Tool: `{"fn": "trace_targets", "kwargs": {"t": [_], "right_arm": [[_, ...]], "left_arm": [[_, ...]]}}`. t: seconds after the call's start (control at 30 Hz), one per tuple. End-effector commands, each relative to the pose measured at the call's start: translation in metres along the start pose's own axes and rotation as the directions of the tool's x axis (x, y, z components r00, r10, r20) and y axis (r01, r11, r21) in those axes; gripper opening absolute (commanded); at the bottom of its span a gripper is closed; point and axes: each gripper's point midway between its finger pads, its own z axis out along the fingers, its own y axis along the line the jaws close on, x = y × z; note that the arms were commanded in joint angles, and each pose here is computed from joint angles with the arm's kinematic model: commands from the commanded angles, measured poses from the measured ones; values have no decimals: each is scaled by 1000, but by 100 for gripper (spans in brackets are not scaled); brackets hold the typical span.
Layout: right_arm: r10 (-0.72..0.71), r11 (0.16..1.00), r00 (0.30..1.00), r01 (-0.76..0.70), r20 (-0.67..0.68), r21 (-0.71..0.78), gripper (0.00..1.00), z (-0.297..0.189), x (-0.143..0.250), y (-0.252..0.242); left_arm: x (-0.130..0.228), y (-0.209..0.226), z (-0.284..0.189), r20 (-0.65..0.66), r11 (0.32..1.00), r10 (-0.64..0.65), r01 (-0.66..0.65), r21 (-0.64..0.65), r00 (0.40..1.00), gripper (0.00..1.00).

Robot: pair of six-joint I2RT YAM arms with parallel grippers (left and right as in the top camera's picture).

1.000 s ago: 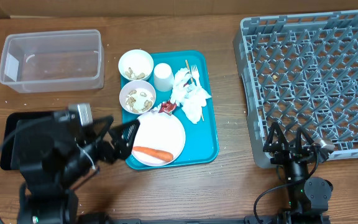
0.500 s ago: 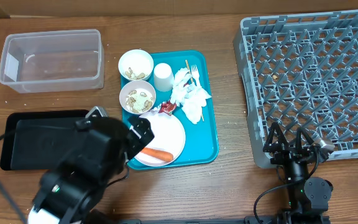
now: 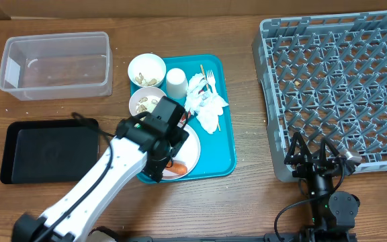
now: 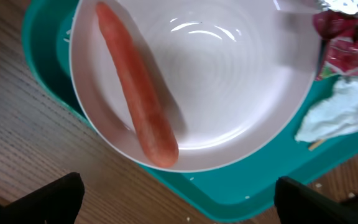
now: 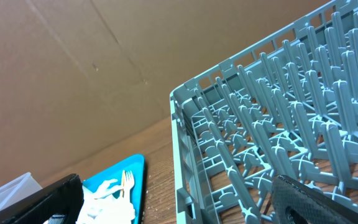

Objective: Sort waste into correct bins and load items into the dishwasher rack
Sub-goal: 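Grasp the orange carrot with the left gripper and lift it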

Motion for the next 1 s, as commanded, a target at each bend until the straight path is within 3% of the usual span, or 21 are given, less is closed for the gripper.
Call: {"fn": "trace_targets", "kwargs": {"t": [0.0, 0.27, 0.57, 0.83, 0.87, 0.9, 0.93, 0.97], "right_arm": [[-6, 1000, 1000, 6, 10, 8, 100, 0, 0, -3], [-6, 1000, 1000, 6, 10, 8, 100, 0, 0, -3], [-6, 1000, 1000, 6, 10, 8, 100, 0, 0, -3], [-6, 1000, 1000, 6, 10, 8, 100, 0, 0, -3], [-6, 1000, 1000, 6, 10, 8, 100, 0, 0, -3], [-6, 1000, 1000, 6, 10, 8, 100, 0, 0, -3], [-6, 1000, 1000, 6, 10, 8, 100, 0, 0, -3], [-6, 1000, 1000, 6, 10, 8, 100, 0, 0, -3]], "left_arm": [[2, 2, 27, -13, 997, -21, 19, -77, 1000, 100], [1, 16, 59, -19, 983, -13, 9, -184, 1000, 100], [-6, 19, 95, -58, 995, -39, 34, -91, 998, 100], [-15, 11, 99, -25, 999, -18, 16, -45, 1000, 100], [-17, 13, 99, -9, 998, -18, 17, -54, 1000, 82], [-18, 14, 99, -5, 998, -18, 17, -58, 1000, 74], [-18, 14, 99, -6, 998, -17, 17, -61, 1000, 56], [-18, 15, 99, -6, 998, -18, 17, -62, 1000, 45]]}}
